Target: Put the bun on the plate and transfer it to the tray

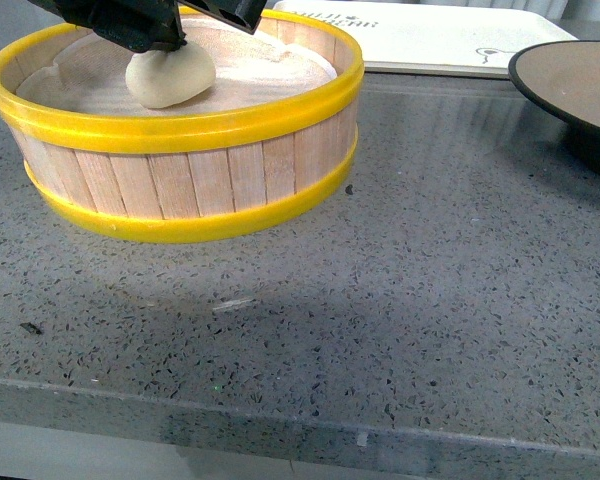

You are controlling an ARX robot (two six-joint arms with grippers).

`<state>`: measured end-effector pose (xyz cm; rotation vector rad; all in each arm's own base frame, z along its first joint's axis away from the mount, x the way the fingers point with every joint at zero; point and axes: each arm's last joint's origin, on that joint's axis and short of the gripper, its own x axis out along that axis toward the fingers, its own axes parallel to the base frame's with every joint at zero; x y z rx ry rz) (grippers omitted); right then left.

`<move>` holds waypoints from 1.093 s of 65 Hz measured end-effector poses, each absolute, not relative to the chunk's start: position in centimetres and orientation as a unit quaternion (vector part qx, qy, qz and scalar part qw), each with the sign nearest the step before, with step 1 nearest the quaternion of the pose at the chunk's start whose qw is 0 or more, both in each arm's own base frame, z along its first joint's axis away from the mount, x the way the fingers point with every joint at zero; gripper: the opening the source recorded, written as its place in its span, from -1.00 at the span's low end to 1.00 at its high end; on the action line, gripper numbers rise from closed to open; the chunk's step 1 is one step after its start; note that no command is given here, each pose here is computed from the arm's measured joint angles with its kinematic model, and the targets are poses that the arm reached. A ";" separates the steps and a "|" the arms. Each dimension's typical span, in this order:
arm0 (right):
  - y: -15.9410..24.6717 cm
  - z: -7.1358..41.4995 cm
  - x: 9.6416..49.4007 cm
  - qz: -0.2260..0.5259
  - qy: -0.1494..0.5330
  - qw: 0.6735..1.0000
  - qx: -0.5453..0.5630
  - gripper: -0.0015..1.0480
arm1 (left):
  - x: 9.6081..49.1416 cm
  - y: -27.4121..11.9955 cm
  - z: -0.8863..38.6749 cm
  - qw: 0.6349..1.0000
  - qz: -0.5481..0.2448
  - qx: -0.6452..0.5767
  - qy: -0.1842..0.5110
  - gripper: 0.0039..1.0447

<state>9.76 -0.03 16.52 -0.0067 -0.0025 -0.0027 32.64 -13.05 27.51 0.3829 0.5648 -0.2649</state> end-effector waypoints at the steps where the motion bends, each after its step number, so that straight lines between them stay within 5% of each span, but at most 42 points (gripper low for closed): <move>1: 0.0 16.5 9.8 -0.001 -0.001 1.000 -0.003 0.83 | 32.6 -13.0 27.6 0.934 -0.130 0.186 0.275 -0.93; 31: 0.0 16.5 9.8 -0.001 -0.001 1.000 -0.003 0.83 | 32.7 -12.5 34.7 0.957 -0.142 0.153 0.199 -0.93; 48: 0.0 16.5 9.8 -0.001 -0.001 1.000 -0.003 0.83 | 30.5 -21.4 40.7 0.942 -0.290 0.127 0.108 -0.93; 71: 0.0 16.5 9.8 -0.001 -0.001 1.000 -0.003 0.83 | 28.5 -34.0 36.4 0.883 -0.420 0.173 0.121 -0.93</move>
